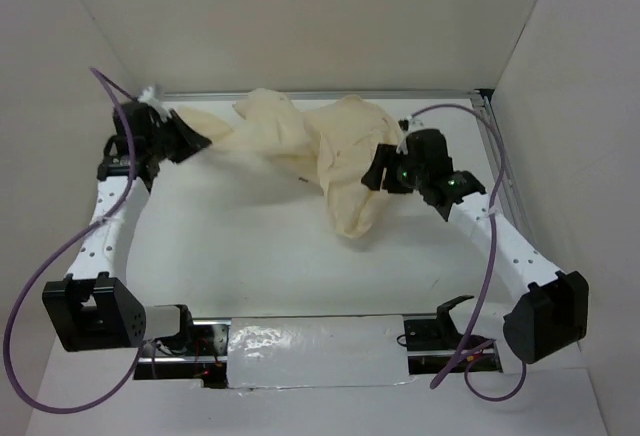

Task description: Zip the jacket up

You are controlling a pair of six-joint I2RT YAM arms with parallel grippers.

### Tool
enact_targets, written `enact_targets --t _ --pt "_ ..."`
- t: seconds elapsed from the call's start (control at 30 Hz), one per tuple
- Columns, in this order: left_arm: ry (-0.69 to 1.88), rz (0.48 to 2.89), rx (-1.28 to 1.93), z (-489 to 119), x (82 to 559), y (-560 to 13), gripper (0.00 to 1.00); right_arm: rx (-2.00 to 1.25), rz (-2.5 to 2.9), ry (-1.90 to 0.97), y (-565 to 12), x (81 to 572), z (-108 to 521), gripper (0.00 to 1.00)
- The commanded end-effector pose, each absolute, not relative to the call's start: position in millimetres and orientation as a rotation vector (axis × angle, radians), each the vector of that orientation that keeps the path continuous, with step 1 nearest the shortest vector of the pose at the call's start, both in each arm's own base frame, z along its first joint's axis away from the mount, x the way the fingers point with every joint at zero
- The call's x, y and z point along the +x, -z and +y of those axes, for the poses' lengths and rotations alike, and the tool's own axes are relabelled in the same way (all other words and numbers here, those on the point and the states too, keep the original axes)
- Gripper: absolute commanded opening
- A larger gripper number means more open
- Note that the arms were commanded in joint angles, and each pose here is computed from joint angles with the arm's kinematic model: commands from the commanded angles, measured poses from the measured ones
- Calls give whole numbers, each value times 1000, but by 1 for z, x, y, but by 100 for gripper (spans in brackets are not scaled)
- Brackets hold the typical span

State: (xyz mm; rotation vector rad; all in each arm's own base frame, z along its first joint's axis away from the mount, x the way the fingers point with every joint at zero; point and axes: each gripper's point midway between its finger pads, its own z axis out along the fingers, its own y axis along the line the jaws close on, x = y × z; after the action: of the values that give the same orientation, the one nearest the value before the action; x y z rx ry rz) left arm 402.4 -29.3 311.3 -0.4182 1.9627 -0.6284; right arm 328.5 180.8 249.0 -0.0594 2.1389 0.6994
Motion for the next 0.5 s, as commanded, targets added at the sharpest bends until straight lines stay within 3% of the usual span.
enact_targets --t 0.0,0.03,0.07,0.13,0.27,0.47 --pt "686 2055 -421 -55 376 -244 0 146 2225 -504 -193 313 142 69" --pt "700 2058 -396 -64 369 -238 0 170 2249 -482 -182 305 138 73" --pt "703 2091 -399 -69 355 -219 0 204 2248 -459 -179 296 131 86" --pt "682 2138 -435 -71 341 -197 0 202 2291 -452 -155 278 129 100" --pt "650 2141 -458 -69 327 -195 0 181 2337 -447 -136 261 132 100" --pt "608 2129 -464 -64 322 -200 0 373 2462 -213 -88 268 111 100"
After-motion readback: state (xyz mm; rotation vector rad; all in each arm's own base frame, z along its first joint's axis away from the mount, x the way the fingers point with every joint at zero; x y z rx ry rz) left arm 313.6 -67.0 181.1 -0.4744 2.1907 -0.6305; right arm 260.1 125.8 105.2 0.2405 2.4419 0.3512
